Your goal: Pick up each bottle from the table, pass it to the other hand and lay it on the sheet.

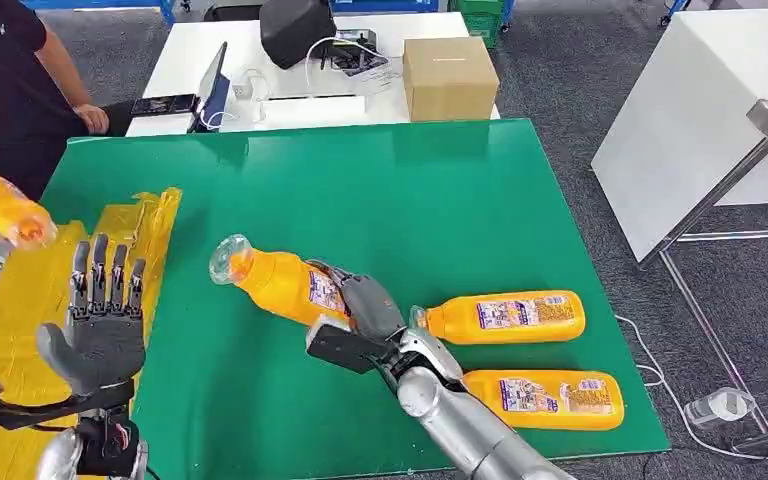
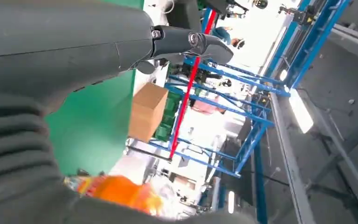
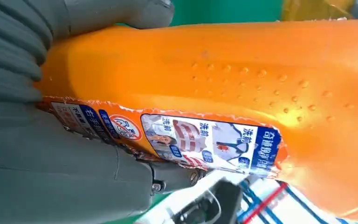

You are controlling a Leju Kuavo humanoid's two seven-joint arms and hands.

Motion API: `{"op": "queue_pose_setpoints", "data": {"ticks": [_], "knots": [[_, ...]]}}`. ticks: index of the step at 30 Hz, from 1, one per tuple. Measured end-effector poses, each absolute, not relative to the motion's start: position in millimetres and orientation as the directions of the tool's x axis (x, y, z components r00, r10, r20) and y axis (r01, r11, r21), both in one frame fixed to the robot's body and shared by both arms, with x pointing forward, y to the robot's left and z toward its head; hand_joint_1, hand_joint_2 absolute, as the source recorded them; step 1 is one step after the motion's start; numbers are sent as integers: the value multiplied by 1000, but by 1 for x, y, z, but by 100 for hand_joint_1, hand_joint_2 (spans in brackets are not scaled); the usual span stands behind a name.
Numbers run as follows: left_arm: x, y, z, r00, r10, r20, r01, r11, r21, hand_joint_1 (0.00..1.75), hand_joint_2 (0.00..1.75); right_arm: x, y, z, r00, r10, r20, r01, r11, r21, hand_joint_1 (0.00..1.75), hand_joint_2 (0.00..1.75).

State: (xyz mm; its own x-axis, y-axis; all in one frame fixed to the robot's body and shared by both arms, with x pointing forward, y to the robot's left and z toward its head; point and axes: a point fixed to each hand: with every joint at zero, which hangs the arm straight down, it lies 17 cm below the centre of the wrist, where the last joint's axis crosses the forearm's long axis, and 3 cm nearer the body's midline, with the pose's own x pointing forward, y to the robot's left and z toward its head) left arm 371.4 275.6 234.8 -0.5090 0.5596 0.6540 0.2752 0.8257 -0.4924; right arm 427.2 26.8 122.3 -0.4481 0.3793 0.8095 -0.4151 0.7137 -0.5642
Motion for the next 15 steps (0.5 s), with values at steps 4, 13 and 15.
{"op": "queue_pose_setpoints", "data": {"ticks": [4,13,15], "knots": [[360,267,236,-508,571,645,283,817,-502,0,175,416,23,130,-465,354,812,-399,735,-549,175,175],[339,237,247,-487,612,623,370,791,-487,0,175,402,32,128,-471,332,817,-415,734,-538,175,175],[336,227,250,-485,612,625,389,791,-473,0,175,398,38,129,-474,322,820,-423,733,-533,175,175]]}}
